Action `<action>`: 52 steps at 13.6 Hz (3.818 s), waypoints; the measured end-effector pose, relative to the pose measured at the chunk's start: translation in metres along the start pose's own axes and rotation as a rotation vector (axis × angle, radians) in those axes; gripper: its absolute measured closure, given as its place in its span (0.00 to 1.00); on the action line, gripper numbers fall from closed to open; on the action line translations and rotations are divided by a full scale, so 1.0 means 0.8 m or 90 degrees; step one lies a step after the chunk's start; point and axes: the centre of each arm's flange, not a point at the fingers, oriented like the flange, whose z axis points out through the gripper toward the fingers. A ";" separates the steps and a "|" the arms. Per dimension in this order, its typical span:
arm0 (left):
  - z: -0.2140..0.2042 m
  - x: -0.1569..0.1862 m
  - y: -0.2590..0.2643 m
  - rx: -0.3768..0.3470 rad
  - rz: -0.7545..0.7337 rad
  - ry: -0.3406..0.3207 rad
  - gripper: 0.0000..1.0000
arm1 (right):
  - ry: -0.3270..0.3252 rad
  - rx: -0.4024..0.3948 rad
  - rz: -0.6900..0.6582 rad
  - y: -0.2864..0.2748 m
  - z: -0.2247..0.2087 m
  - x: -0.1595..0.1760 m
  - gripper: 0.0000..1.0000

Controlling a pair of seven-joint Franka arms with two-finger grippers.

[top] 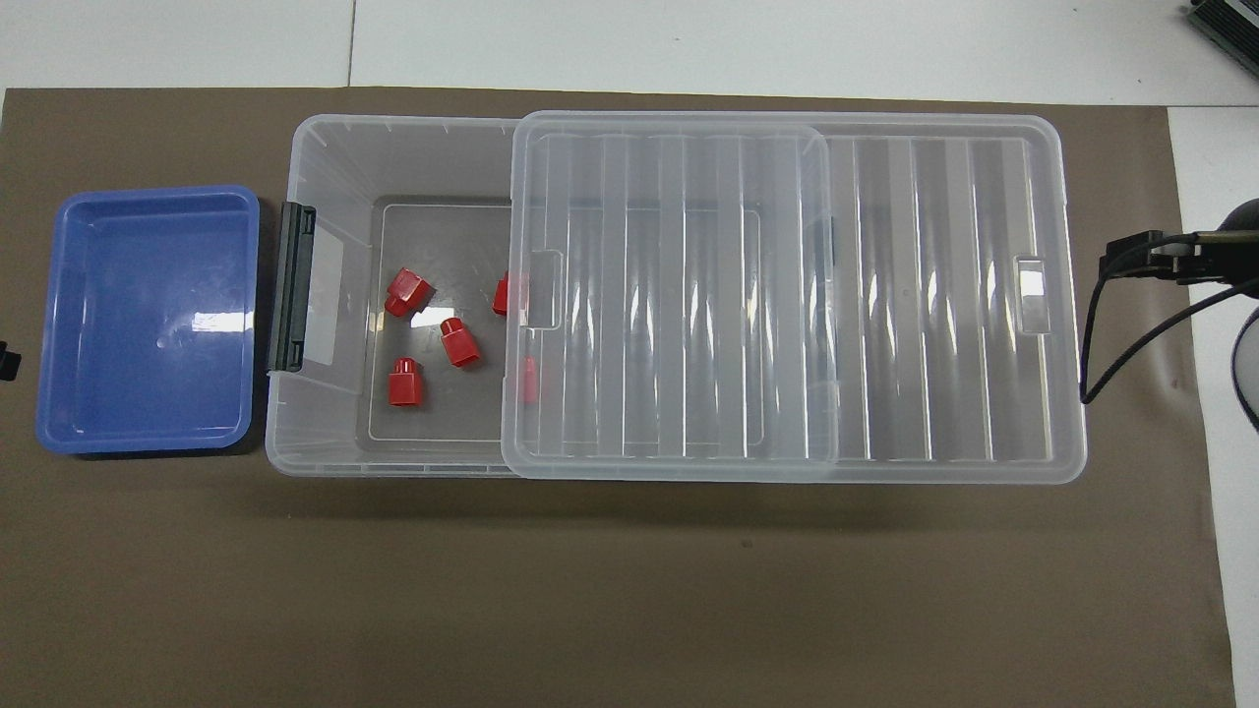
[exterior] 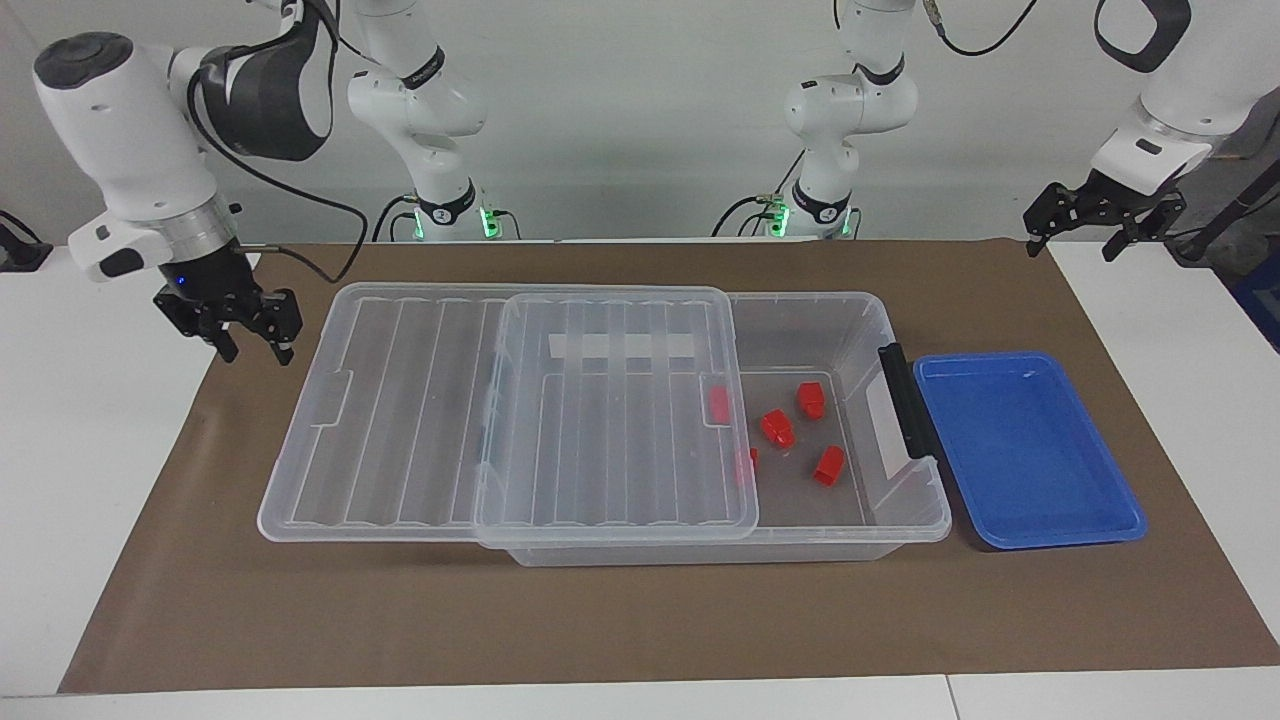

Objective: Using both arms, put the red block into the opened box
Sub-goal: 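Reach the lid edge with the right gripper while the left gripper retracts, then slide the clear lid closed over the box with the right gripper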

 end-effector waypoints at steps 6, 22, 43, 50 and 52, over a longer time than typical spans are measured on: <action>-0.006 0.043 0.121 0.020 0.121 0.036 0.00 | -0.016 0.003 -0.011 0.022 0.067 0.016 0.53; 0.001 0.084 0.188 0.007 -0.027 0.005 0.00 | -0.036 0.016 -0.085 -0.069 0.085 0.010 0.93; -0.002 0.086 0.163 0.004 -0.050 0.027 0.00 | -0.032 0.043 -0.125 -0.275 0.069 -0.020 0.89; -0.002 0.086 0.163 0.004 -0.050 0.027 0.00 | -0.035 0.057 -0.124 -0.282 0.068 -0.022 0.86; -0.002 0.086 0.163 0.004 -0.050 0.027 0.00 | -0.033 0.057 -0.122 -0.280 0.066 -0.022 0.82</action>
